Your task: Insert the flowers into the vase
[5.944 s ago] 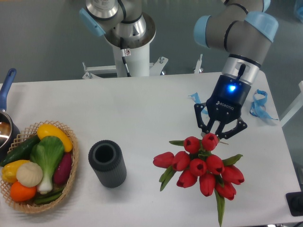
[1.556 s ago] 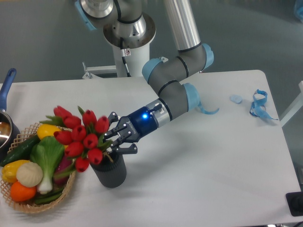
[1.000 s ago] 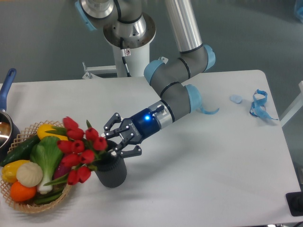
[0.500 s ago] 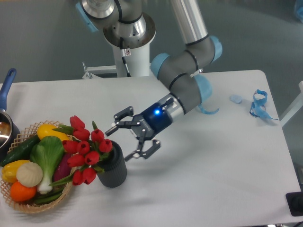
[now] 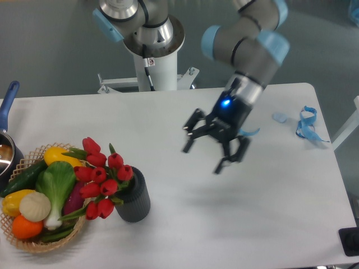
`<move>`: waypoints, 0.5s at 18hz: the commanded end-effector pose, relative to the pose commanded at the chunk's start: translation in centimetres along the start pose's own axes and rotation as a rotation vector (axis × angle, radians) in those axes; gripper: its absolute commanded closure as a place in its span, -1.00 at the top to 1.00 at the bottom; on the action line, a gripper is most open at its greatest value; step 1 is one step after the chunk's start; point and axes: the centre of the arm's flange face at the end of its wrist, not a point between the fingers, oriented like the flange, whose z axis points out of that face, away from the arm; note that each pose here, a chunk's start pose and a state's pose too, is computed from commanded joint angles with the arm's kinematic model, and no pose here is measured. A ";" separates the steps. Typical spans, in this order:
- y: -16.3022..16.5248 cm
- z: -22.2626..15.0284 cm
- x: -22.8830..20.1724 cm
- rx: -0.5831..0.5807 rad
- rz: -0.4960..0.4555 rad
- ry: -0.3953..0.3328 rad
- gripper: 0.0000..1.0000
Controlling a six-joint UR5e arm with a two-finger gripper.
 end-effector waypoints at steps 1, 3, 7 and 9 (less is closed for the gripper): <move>-1.1 -1.9 -0.9 -0.056 0.019 -0.045 1.00; -1.3 -4.1 -2.1 -0.176 0.005 -0.064 1.00; -1.8 -6.7 -2.9 -0.315 0.114 0.000 1.00; -1.1 -8.9 -2.6 -0.404 0.195 0.047 1.00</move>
